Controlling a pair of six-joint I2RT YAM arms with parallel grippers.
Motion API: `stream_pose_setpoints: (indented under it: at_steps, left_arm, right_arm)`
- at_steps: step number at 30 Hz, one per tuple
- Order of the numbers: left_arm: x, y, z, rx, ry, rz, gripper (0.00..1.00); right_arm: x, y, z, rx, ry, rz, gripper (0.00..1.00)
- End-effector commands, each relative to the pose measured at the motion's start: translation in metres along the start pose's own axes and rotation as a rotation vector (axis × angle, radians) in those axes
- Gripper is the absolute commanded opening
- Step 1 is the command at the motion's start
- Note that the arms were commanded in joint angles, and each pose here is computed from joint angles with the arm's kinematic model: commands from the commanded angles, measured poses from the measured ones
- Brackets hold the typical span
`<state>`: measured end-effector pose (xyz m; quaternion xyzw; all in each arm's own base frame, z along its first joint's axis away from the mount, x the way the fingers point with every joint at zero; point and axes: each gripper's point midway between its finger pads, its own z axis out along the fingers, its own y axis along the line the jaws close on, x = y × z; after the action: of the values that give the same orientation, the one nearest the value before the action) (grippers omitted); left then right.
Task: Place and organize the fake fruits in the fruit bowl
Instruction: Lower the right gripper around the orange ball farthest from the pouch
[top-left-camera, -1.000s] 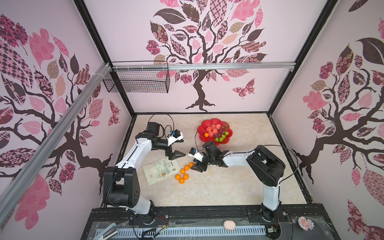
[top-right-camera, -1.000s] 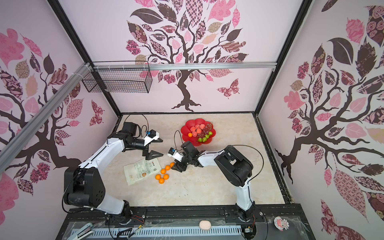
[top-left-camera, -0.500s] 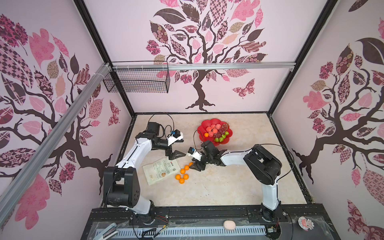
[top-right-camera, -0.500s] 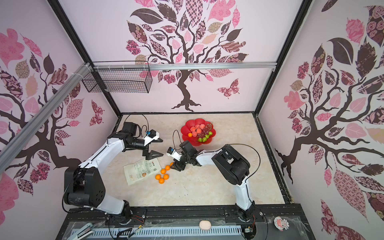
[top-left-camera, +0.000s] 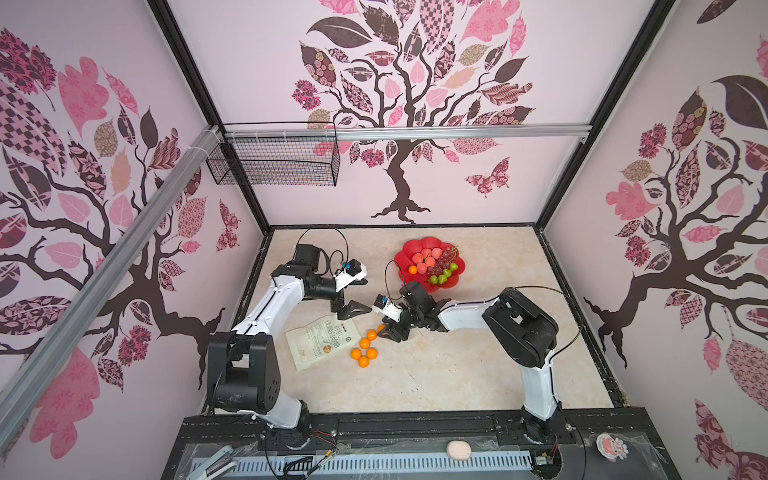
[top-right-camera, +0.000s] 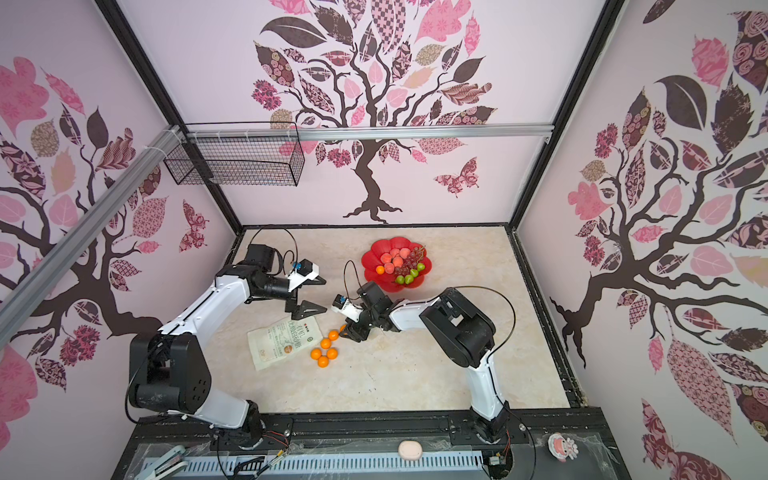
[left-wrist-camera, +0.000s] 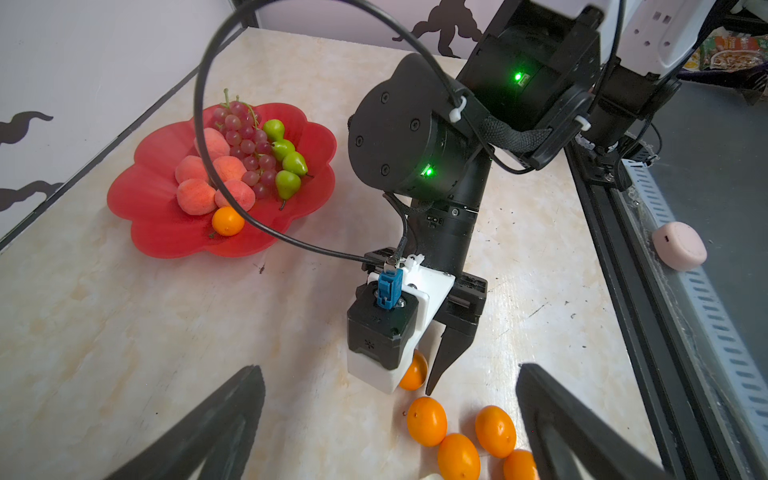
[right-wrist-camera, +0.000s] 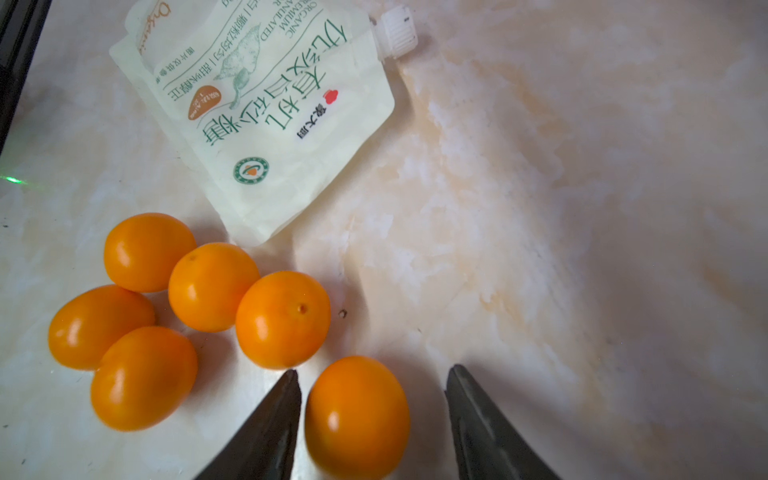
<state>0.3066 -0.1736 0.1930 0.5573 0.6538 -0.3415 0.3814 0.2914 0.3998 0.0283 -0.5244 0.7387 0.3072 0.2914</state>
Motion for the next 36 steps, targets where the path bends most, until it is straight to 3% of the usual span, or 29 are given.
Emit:
stream_pose_setpoints:
  at_steps: [1,18,36]
  left_arm:
    - [0.005,-0.002,0.002,0.010,-0.003,-0.013,0.98]
    - [0.004,-0.001,0.002,0.009,-0.009,-0.009,0.98]
    - [-0.019,0.003,-0.002,0.000,-0.107,0.021,0.98]
  right_arm:
    - [0.013,0.004,0.011,-0.026,0.046,0.015,0.57]
    - [0.000,0.006,0.001,-0.024,0.019,0.009,0.46]
    - [-0.051,0.000,-0.060,0.039,-0.150,0.009,0.42]
